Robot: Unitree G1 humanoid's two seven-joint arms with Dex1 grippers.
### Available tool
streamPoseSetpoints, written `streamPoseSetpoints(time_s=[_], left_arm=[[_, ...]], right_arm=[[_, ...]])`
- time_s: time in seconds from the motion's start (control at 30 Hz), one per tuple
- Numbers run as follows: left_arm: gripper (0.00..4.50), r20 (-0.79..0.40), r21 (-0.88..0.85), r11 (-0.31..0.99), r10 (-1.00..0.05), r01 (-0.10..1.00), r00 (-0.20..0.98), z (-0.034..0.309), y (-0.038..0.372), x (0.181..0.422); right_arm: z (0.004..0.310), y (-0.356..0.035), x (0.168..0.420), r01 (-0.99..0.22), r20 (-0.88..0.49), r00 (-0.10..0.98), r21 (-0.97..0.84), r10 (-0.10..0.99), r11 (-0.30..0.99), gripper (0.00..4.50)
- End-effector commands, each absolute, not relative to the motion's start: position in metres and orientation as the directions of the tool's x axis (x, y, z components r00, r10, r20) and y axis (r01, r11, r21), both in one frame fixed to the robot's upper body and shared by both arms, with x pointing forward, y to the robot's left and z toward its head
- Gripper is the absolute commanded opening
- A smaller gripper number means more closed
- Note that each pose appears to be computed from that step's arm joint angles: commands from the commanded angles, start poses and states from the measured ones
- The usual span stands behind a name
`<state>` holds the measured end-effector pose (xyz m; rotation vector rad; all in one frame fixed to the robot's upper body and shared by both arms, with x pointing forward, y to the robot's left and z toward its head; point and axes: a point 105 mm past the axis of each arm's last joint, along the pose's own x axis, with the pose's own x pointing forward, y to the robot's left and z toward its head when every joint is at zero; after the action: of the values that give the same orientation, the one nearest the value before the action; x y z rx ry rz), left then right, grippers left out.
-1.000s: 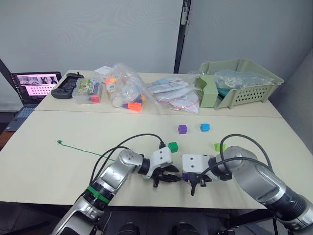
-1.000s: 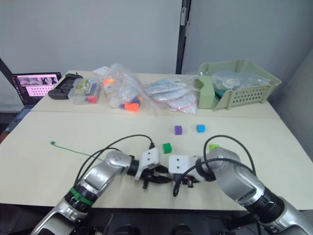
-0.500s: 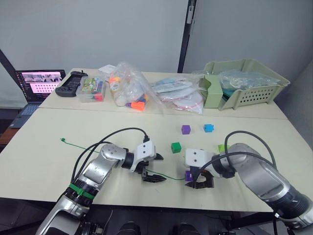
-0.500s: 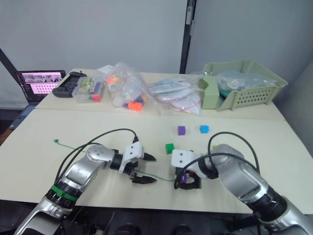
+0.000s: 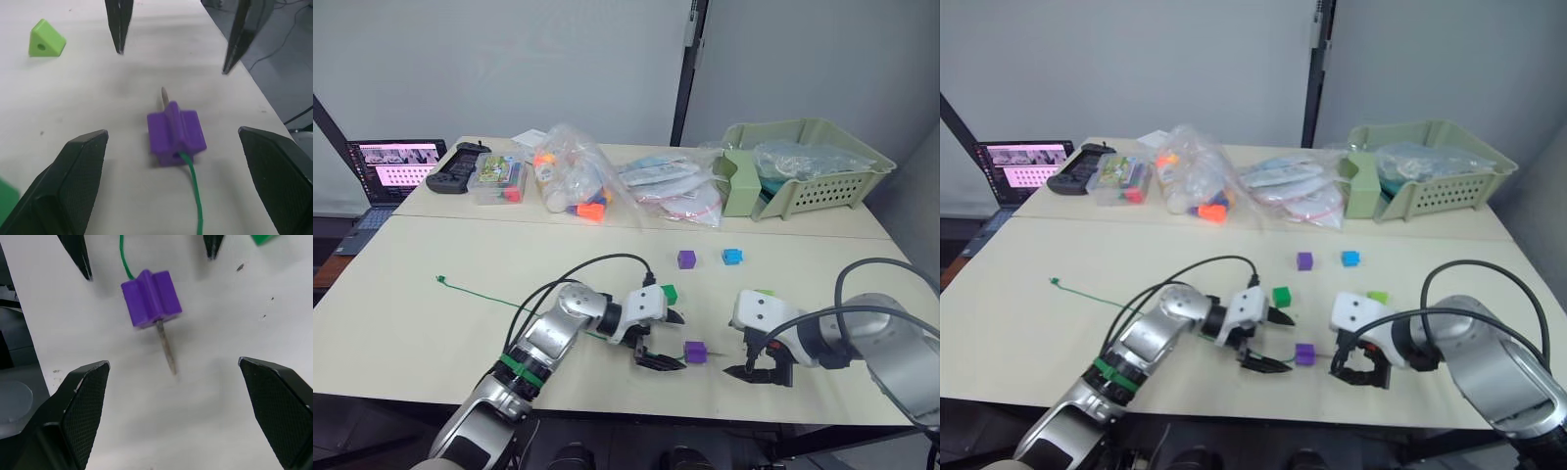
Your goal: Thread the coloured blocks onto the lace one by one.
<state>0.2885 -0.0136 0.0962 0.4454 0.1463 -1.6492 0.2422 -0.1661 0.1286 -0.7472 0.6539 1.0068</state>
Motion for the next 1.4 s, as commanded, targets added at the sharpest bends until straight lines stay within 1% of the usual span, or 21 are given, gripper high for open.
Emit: streamPoseSetpoints(time_s=[0.03, 0.23, 0.33, 0.43, 0.47, 0.53, 0.57, 0.73, 0.83, 1.0, 1.2, 1.33, 1.4], left_arm=[[4.50, -0.385, 0.209, -0.156, -0.921, 0.965, -0.065, 0.098, -0.022, 0.289], [4.50, -0.395, 0.207, -0.156, -0.916, 0.966, -0.064, 0.092, -0.033, 0.291], [3.66, -0.397, 0.208, -0.165, -0.915, 0.964, -0.070, 0.090, -0.036, 0.290], [2.64, -0.396, 0.208, -0.176, -0.915, 0.962, -0.081, 0.090, -0.039, 0.288], [2.36, -0.396, 0.209, -0.178, -0.914, 0.962, -0.083, 0.090, -0.040, 0.288], [1.64, -0.398, 0.211, -0.179, -0.914, 0.961, -0.083, 0.090, -0.040, 0.289], [1.38, -0.398, 0.212, -0.179, -0.914, 0.961, -0.082, 0.091, -0.040, 0.289], [1.37, -0.428, 0.238, -0.188, -0.901, 0.953, -0.071, 0.089, -0.032, 0.292], [1.37, -0.435, 0.239, -0.190, -0.898, 0.952, -0.070, 0.089, -0.029, 0.294], [1.37, -0.438, 0.233, -0.209, -0.894, 0.950, -0.089, 0.088, -0.030, 0.292], [1.37, -0.441, 0.238, -0.211, -0.893, 0.948, -0.088, 0.090, -0.029, 0.296], [1.37, -0.433, 0.233, -0.218, -0.896, 0.948, -0.099, 0.096, -0.021, 0.300], [1.37, -0.425, 0.212, -0.224, -0.898, 0.951, -0.116, 0.100, -0.010, 0.299]], right_arm=[[0.138, -0.168, 0.243, -0.885, -0.751, 0.449, -0.297, 0.484, 0.359, 4.45], [0.136, -0.164, 0.249, -0.876, -0.737, 0.471, -0.326, 0.485, 0.355, 4.45], [0.132, -0.160, 0.255, -0.881, -0.738, 0.467, -0.337, 0.487, 0.332, 4.50], [0.124, -0.158, 0.259, -0.892, -0.754, 0.446, -0.333, 0.482, 0.304, 4.50], [0.122, -0.157, 0.261, -0.895, -0.758, 0.441, -0.331, 0.481, 0.298, 4.50], [0.117, -0.157, 0.263, -0.903, -0.769, 0.425, -0.324, 0.478, 0.282, 4.50], [0.115, -0.157, 0.263, -0.905, -0.771, 0.421, -0.322, 0.478, 0.278, 4.50], [0.102, -0.158, 0.262, -0.921, -0.784, 0.381, -0.278, 0.490, 0.272, 4.50], [0.097, -0.154, 0.264, -0.926, -0.774, 0.369, -0.261, 0.514, 0.271, 3.63], [0.095, -0.148, 0.264, -0.928, -0.759, 0.360, -0.233, 0.543, 0.289, 1.93], [0.093, -0.151, 0.263, -0.924, -0.761, 0.364, -0.223, 0.538, 0.310, 0.00], [0.094, -0.158, 0.263, -0.921, -0.770, 0.365, -0.218, 0.523, 0.323, 0.00], [0.094, -0.160, 0.263, -0.922, -0.773, 0.362, -0.213, 0.521, 0.324, 0.00]])
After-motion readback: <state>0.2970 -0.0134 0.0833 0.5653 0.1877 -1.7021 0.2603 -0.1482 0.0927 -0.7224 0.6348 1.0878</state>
